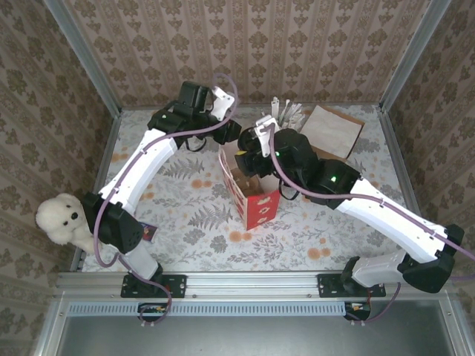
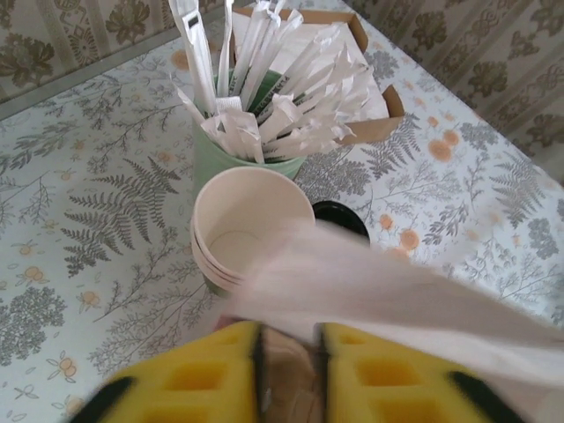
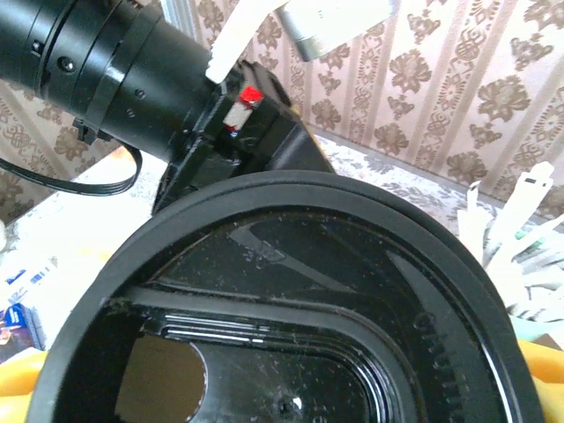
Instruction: Pack the takeout coffee
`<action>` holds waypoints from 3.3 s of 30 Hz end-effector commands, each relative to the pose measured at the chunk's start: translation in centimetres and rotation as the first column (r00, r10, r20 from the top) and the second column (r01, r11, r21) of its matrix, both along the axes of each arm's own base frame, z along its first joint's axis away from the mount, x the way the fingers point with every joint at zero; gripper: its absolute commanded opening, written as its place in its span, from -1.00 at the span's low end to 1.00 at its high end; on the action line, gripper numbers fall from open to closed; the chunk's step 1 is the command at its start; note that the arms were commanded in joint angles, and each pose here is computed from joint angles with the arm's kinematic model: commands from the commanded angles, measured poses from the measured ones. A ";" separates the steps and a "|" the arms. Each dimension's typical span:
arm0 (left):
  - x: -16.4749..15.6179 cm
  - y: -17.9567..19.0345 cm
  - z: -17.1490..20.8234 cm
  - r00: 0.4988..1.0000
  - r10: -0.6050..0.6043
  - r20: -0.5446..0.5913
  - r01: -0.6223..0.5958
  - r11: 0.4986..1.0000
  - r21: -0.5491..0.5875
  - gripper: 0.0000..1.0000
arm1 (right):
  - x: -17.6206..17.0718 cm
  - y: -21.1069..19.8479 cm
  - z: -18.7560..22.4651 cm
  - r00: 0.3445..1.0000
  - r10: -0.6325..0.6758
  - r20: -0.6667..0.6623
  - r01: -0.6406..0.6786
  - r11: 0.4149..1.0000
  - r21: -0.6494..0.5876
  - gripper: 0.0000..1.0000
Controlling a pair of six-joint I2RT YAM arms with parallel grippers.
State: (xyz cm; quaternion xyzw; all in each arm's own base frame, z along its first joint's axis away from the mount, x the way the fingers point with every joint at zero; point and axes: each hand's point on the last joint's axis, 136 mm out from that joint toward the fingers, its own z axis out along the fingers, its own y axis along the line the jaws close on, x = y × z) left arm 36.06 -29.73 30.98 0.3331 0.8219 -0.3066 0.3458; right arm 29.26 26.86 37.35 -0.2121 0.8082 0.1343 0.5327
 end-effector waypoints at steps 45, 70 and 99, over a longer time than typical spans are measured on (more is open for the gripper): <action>-16.5 -3.8 6.4 0.668 -0.442 0.598 0.666 0.714 -0.215 0.99 | -4.8 0.0 7.3 0.969 0.199 -0.145 -0.159 0.956 0.247 0.42; -16.2 -2.5 5.9 0.643 -0.517 0.565 0.687 0.715 -0.128 0.21 | -6.0 -2.1 4.9 0.945 0.159 -0.285 -0.101 0.973 0.209 0.94; -18.0 -2.2 4.1 0.527 -0.649 0.548 0.774 0.633 0.005 0.25 | -6.8 -1.8 4.2 0.775 0.109 -0.623 -0.003 0.986 0.169 1.00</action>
